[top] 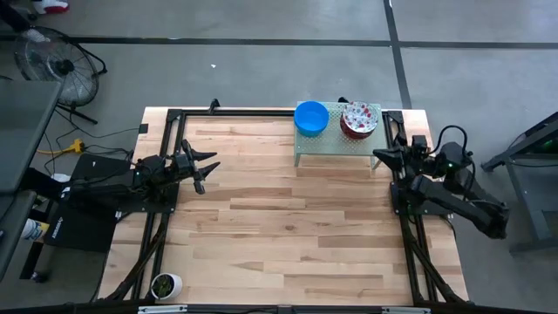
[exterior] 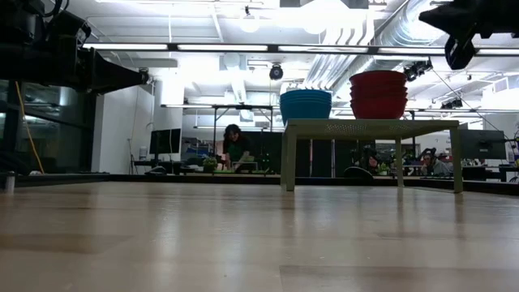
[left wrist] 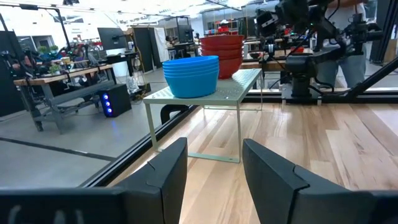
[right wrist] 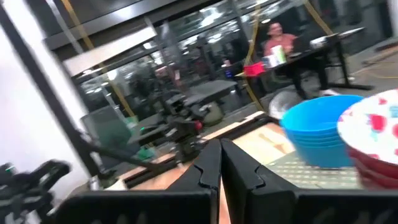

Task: Pick & Place Mini bowls
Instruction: Return to Home Position

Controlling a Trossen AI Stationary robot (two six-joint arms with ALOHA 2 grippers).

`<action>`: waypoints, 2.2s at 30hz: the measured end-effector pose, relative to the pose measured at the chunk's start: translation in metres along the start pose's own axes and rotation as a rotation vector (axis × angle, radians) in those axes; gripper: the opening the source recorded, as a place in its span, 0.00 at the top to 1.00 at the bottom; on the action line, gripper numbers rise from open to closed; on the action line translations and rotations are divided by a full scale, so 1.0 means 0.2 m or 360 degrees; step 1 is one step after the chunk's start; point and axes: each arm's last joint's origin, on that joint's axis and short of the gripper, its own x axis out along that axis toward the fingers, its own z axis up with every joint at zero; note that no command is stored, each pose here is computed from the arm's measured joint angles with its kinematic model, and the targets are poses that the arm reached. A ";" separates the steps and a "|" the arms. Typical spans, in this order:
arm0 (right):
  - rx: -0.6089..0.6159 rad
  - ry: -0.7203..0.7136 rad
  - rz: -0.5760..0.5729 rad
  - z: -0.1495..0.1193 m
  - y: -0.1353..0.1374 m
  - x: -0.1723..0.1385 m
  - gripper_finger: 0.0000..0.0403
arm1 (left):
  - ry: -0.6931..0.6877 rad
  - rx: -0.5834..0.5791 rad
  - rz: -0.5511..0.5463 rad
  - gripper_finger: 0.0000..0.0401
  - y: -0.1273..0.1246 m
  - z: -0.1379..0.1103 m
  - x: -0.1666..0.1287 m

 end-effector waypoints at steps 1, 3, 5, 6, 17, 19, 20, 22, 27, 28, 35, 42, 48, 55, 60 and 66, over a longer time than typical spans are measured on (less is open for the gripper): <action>0.0001 0.0009 0.0030 0.00 0.01 0.00 1.00 | 0.0000 0.0000 0.0000 0.63 0.00 0.00 0.00; -0.0009 0.0023 0.0072 0.00 0.01 0.01 1.00 | 0.0000 0.0000 0.0000 0.63 0.00 0.00 0.00; -0.0035 0.0050 0.0108 -0.01 0.02 0.02 1.00 | 0.0000 0.0000 0.0000 0.63 0.00 0.00 0.00; -0.0051 0.0070 0.0128 -0.01 0.02 0.02 1.00 | 0.0000 0.0000 0.0000 0.63 0.00 0.00 0.00; -0.0213 0.0261 0.0097 -0.07 0.04 0.13 1.00 | 0.0000 -0.0001 0.0000 0.63 0.00 0.00 0.00; -0.0246 0.0274 0.0068 -0.08 0.04 0.14 1.00 | 0.0000 0.0000 0.0000 0.63 0.00 0.00 0.00; -0.0260 0.0275 0.0059 -0.09 0.05 0.14 1.00 | 0.0000 0.0000 0.0000 0.63 0.00 0.00 0.00; -0.0263 0.0238 0.0059 -0.12 0.04 0.16 1.00 | 0.0000 0.0000 0.0000 0.63 0.00 0.00 0.00; -0.0196 0.0077 0.0049 -0.27 0.00 0.19 1.00 | -0.0001 0.0000 0.0000 0.63 0.00 0.00 0.00; -0.0176 0.0054 0.0028 -0.29 0.00 0.19 1.00 | -0.0001 -0.0001 0.0000 0.63 0.00 0.00 0.00; -0.0136 -0.0080 0.0071 -0.39 -0.03 0.19 1.00 | -0.0001 -0.0001 0.0000 0.63 0.00 0.00 0.00; -0.0215 -0.0083 0.0205 -0.42 -0.02 0.19 1.00 | -0.0001 -0.0001 0.0000 0.63 0.00 0.00 0.00; -0.0436 -0.0004 0.0332 -0.44 -0.02 0.19 1.00 | -0.0001 -0.0001 0.0000 0.63 0.00 0.00 0.00; -0.0533 0.0133 0.0315 -0.48 -0.03 0.19 1.00 | -0.0001 -0.0001 0.0000 0.63 0.00 0.00 0.00; -0.0581 0.0262 0.0289 -0.52 -0.05 0.18 1.00 | -0.0001 -0.0001 0.0000 0.63 0.00 0.00 0.00; -0.0669 0.0339 0.0273 -0.54 -0.06 0.18 1.00 | -0.0001 -0.0001 0.0000 0.63 0.00 0.00 0.00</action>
